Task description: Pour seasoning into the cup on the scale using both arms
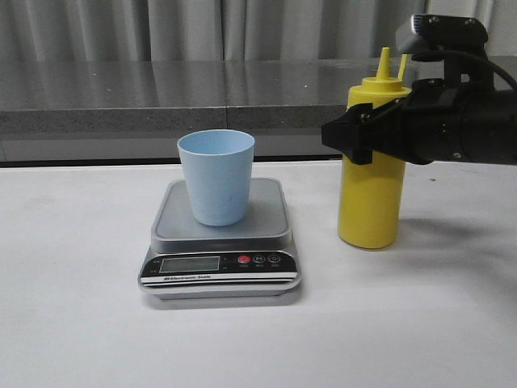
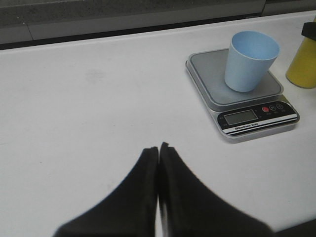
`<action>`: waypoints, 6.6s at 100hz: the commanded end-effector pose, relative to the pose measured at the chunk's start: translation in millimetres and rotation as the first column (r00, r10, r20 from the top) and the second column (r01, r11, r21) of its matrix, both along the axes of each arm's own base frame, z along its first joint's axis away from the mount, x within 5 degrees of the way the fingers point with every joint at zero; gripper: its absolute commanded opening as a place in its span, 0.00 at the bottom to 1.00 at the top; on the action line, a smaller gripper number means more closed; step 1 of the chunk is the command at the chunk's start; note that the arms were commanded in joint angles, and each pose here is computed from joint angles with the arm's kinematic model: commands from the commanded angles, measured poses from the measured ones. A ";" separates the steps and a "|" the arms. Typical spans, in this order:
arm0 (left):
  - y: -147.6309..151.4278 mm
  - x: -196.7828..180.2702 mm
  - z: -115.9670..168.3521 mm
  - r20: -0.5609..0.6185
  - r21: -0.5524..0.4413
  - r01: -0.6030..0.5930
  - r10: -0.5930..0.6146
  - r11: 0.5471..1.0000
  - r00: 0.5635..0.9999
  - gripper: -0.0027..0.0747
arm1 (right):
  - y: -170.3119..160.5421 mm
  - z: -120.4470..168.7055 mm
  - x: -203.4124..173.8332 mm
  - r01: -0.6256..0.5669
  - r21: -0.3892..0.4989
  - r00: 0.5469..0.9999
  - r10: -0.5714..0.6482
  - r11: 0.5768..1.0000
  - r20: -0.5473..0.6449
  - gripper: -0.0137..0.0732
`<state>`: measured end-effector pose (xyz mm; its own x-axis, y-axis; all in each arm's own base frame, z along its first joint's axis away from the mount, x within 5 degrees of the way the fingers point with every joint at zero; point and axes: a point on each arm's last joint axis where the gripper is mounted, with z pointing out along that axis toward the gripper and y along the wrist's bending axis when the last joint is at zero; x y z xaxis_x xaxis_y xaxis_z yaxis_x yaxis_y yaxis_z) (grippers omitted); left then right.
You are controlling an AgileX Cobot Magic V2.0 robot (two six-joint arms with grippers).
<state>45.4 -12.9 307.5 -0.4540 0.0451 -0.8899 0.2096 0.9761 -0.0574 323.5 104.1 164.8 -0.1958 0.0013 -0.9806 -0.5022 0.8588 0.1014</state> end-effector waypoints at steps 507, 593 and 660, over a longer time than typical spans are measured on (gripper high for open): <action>-0.4 3.1 15.0 0.094 -0.036 -0.011 0.014 0.999 0.995 0.01 | -102.4 52.1 -270.7 0.468 0.149 0.816 -0.491 0.871 0.305 0.08; 8.5 7.6 -19.4 0.324 -0.067 -0.153 0.167 0.986 0.931 0.01 | -102.4 52.1 -270.7 0.468 0.149 0.816 -0.491 0.871 0.305 0.08; 16.5 6.2 -82.3 0.499 -0.050 -0.280 0.267 0.959 0.824 0.01 | -102.4 52.1 -270.7 0.468 0.149 0.816 -0.491 0.871 0.305 0.08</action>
<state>52.4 3.2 215.8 -0.0559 -0.0011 -0.9984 -0.0679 0.9977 0.0027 56.8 1.9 203.5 0.0584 0.0765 -0.9954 -0.0377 0.9965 0.0743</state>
